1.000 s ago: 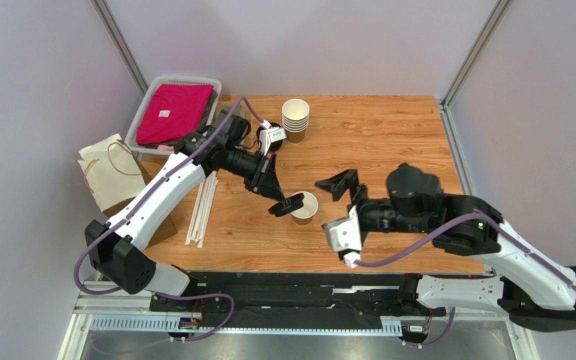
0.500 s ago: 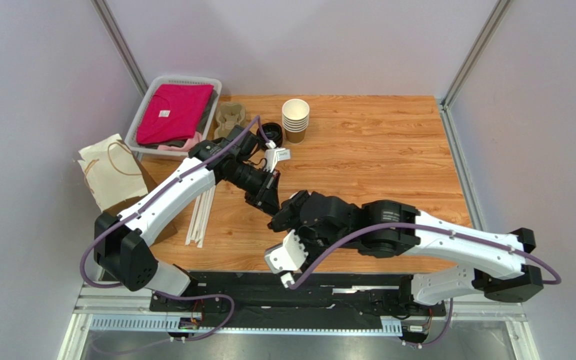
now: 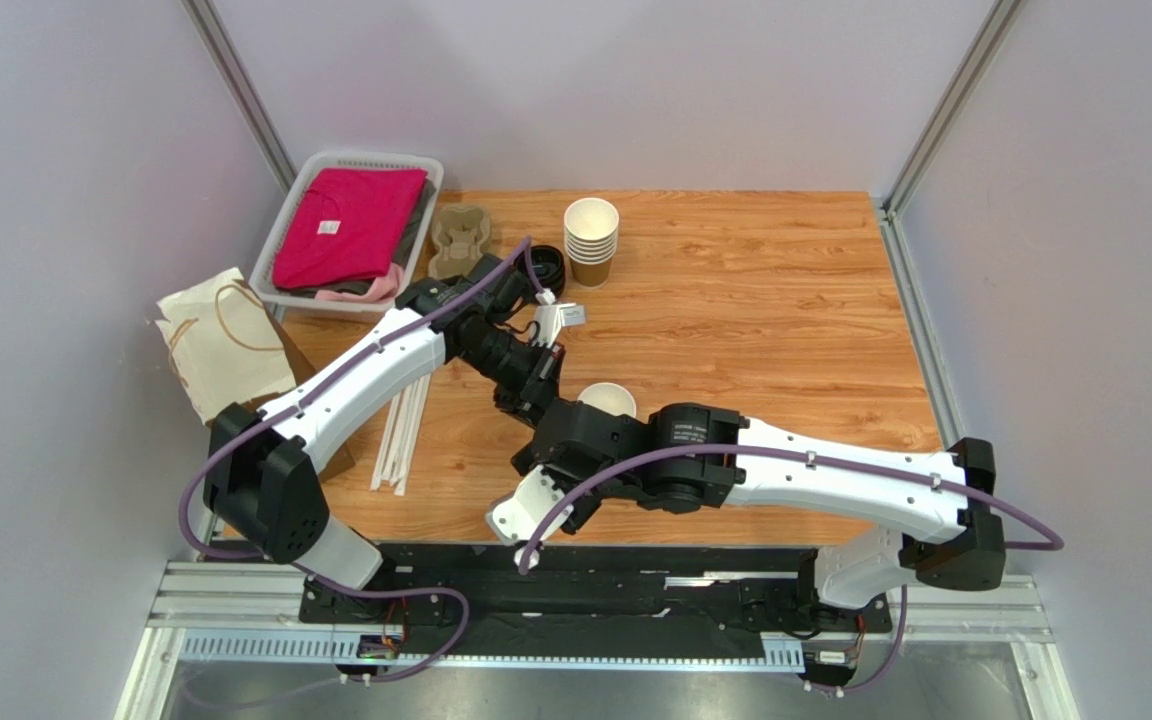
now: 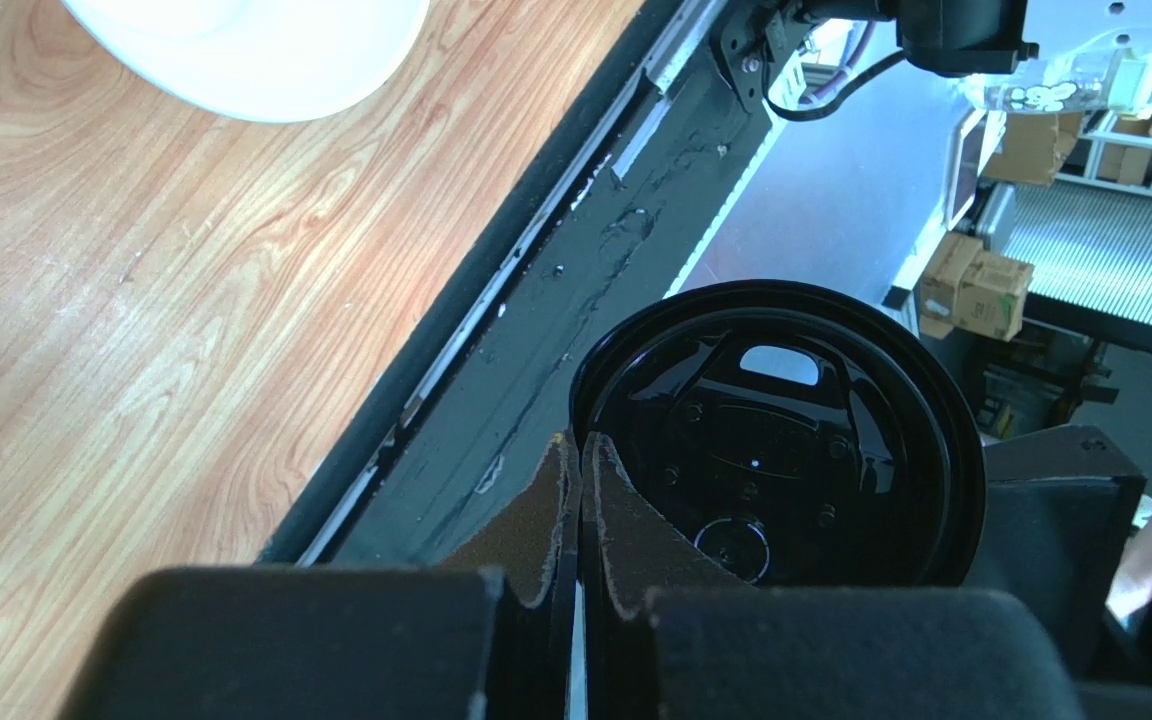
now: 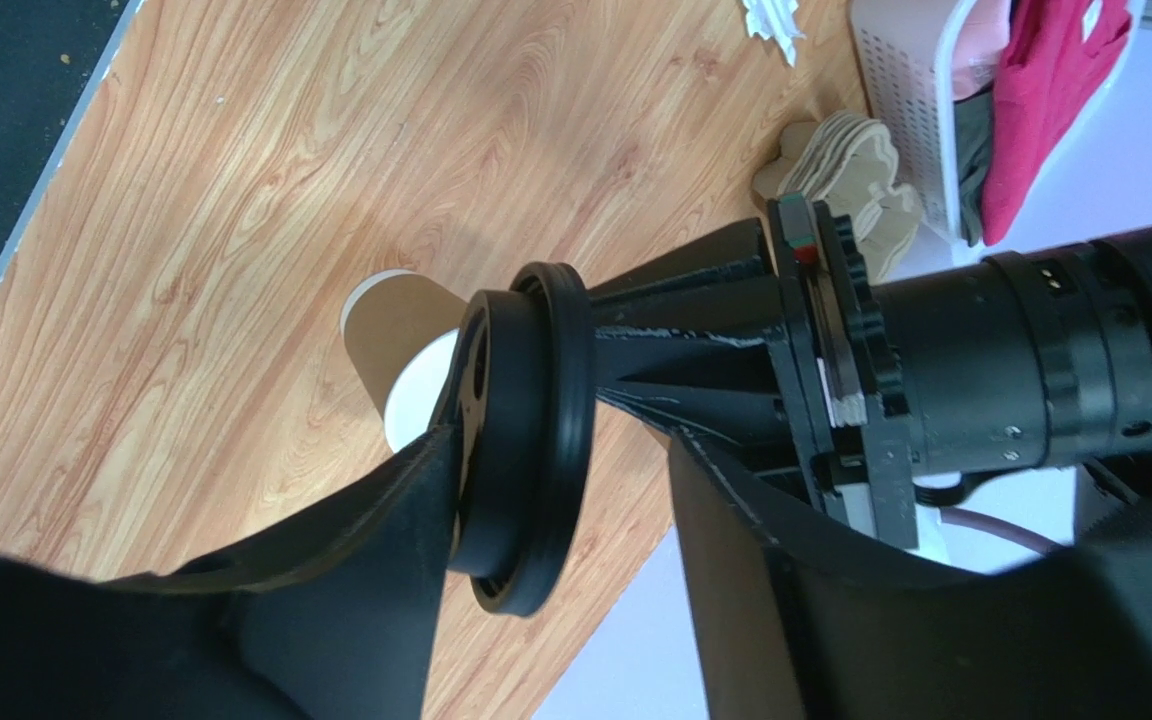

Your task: Pack the takeout coffee

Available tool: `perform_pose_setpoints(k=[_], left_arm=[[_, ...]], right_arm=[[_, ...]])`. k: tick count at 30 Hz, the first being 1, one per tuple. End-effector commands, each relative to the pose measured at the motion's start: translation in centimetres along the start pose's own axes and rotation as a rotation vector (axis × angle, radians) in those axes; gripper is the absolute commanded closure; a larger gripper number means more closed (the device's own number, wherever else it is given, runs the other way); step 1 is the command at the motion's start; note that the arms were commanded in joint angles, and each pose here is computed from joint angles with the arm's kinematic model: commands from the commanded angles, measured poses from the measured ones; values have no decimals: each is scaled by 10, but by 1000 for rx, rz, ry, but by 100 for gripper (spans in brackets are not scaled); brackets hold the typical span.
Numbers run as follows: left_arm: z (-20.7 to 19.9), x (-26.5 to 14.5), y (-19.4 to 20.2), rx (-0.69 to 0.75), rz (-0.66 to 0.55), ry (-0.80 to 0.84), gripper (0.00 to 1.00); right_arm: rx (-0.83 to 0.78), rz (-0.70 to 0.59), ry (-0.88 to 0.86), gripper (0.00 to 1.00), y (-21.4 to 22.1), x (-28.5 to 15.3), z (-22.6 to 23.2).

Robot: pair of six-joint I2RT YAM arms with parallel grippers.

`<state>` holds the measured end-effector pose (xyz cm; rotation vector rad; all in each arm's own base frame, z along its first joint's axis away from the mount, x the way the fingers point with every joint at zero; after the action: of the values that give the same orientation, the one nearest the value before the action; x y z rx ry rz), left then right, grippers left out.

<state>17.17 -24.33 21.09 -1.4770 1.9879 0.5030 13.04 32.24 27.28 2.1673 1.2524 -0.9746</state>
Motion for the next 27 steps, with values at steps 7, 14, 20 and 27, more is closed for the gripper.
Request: perform_pose_setpoints(k=[7, 14, 20, 27], left_arm=[[-12, -8, -4, 37, -25, 6, 100], [-13, -36, -28, 100, -105, -52, 29], [-26, -154, -107, 31, -627, 70, 2], [-63, -216, -130, 69, -1050, 263, 1]], right_arm=[[29, 25, 20, 86, 4, -8, -9], [207, 37, 131, 100, 36, -31, -32], [645, -17, 334, 100, 101, -75, -67], [1371, -298, 861, 100, 193, -159, -122]])
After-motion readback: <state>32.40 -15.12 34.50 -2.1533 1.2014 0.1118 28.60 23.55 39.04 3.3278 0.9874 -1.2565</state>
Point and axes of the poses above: each gripper's point midway between its finger pads, its own x axis out along the fingers, its own z axis along the line the jaws close on, y = z × x, the point moved 3 cm from there along -x, back along the fingers, and after that the axes turned 15 degrees about -x, right-handed, at the moved point
